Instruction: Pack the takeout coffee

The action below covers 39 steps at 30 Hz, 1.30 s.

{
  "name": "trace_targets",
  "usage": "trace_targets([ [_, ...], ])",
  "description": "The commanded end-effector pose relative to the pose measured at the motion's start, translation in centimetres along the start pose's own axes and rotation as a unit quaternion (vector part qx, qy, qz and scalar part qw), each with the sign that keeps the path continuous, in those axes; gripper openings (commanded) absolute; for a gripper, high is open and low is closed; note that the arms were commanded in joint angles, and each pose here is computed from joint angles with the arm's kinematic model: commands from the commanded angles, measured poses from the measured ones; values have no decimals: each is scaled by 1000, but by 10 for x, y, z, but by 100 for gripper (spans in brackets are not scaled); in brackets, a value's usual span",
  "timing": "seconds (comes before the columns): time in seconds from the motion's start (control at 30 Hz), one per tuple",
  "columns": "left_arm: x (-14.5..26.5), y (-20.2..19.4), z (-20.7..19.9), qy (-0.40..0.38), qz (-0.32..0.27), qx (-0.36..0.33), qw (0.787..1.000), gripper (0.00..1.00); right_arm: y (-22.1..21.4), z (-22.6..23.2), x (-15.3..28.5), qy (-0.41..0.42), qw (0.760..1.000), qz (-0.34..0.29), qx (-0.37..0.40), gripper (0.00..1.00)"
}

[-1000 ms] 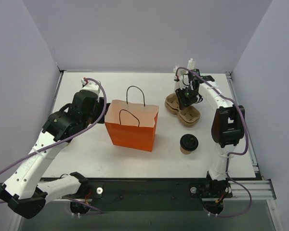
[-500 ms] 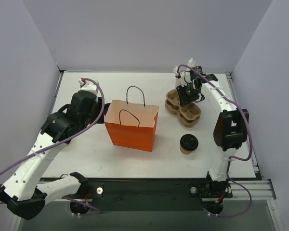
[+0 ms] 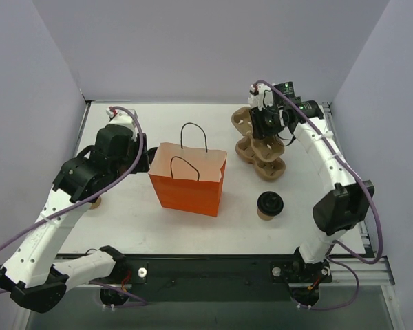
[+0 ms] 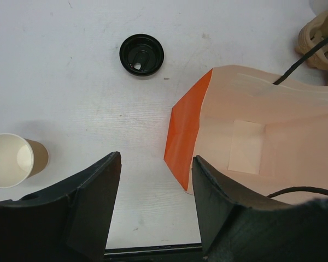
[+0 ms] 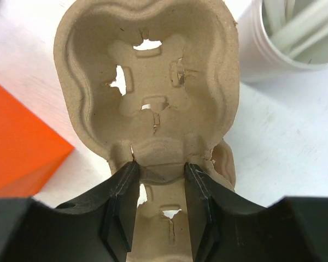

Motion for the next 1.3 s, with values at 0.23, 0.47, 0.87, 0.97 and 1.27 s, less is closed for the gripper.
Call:
trace_targets([
  [0.23, 1, 19, -5, -43, -4, 70, 997, 64, 46, 101, 149, 64, 977, -200, 39, 20],
  [0.47, 4, 19, -6, -65, -1, 86, 994, 64, 42, 154, 169, 128, 951, -258, 117, 20],
  [0.87, -12, -1, -4, -61, 26, 95, 993, 61, 40, 204, 145, 235, 908, -285, 199, 20],
  [0.97, -15, -2, -4, -65, 26, 99, 993, 58, 42, 212, 137, 247, 905, -281, 203, 20],
  [1.27, -20, -3, -7, -81, 16, 105, 991, 42, 38, 229, 106, 269, 904, -259, 208, 20],
])
Point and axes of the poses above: each gripper's point midway between its finger pads, its own x axis back along the fingers, its own z axis along the line the jaws close on, y = z × x, the point moved 8 cm from there along x, back along the fingers, and after that the axes turned 8 degrees about -x, right-handed, at the moved point
